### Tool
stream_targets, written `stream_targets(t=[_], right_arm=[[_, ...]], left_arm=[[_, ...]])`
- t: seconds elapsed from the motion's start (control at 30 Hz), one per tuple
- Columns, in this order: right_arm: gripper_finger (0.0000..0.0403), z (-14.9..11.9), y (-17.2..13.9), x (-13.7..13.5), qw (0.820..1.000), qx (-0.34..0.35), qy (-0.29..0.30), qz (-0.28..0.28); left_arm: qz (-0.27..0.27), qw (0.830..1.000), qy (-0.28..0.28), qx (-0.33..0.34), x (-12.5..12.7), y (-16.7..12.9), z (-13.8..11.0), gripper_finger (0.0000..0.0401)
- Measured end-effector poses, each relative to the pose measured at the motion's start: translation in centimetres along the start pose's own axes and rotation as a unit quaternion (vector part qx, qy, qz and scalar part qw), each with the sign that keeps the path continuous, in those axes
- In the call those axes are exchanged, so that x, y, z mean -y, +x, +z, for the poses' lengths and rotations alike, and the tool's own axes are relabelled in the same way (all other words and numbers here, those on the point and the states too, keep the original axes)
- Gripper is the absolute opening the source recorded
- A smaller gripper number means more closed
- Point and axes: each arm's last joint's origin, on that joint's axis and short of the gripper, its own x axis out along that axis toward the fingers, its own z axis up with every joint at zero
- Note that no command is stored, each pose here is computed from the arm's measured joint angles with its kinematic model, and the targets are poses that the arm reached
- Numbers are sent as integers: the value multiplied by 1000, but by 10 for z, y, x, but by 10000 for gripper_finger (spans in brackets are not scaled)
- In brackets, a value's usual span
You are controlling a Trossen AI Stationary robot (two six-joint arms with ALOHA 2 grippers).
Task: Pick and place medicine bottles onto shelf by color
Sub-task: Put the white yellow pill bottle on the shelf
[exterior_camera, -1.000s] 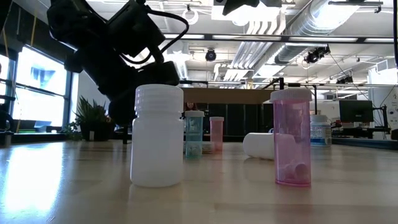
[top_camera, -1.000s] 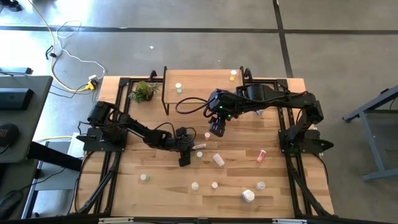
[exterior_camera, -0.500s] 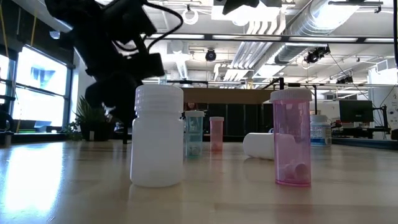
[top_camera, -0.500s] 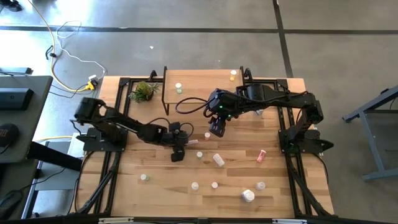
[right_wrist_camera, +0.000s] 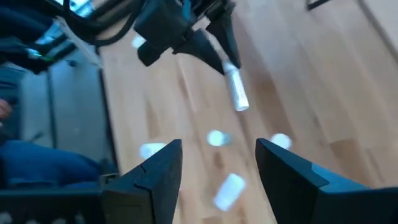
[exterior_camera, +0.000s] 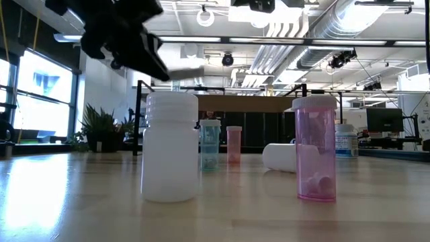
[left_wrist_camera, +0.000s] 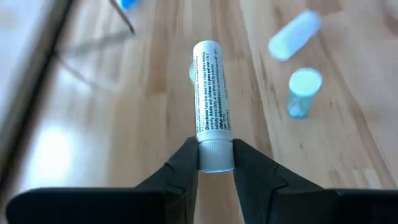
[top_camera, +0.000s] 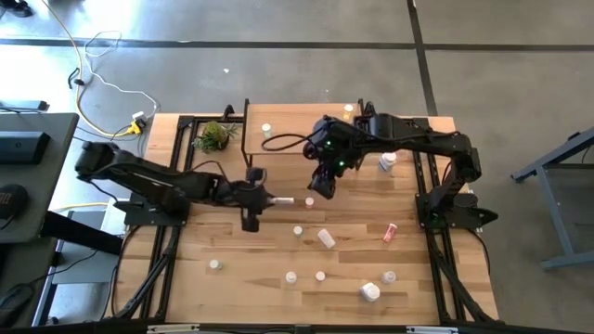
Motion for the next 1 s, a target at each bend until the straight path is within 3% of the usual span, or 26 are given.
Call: stream_targets(t=[0.2, 0.37, 0.57, 1.0], right_arm=[[195, 8, 1, -3, 999, 28, 19, 39], [195, 12, 10, -2, 998, 19, 38, 56], [195, 12, 20, 1, 998, 4, 40, 50], [195, 13, 29, -1, 995, -10, 69, 70]], left_arm=[[40, 994, 96, 40, -6, -29, 24, 74], [94, 977, 181, 59, -9, -48, 50, 74], [117, 950, 282, 65, -5, -63, 68, 74], [124, 877, 460, 71, 9, -70, 74, 74]])
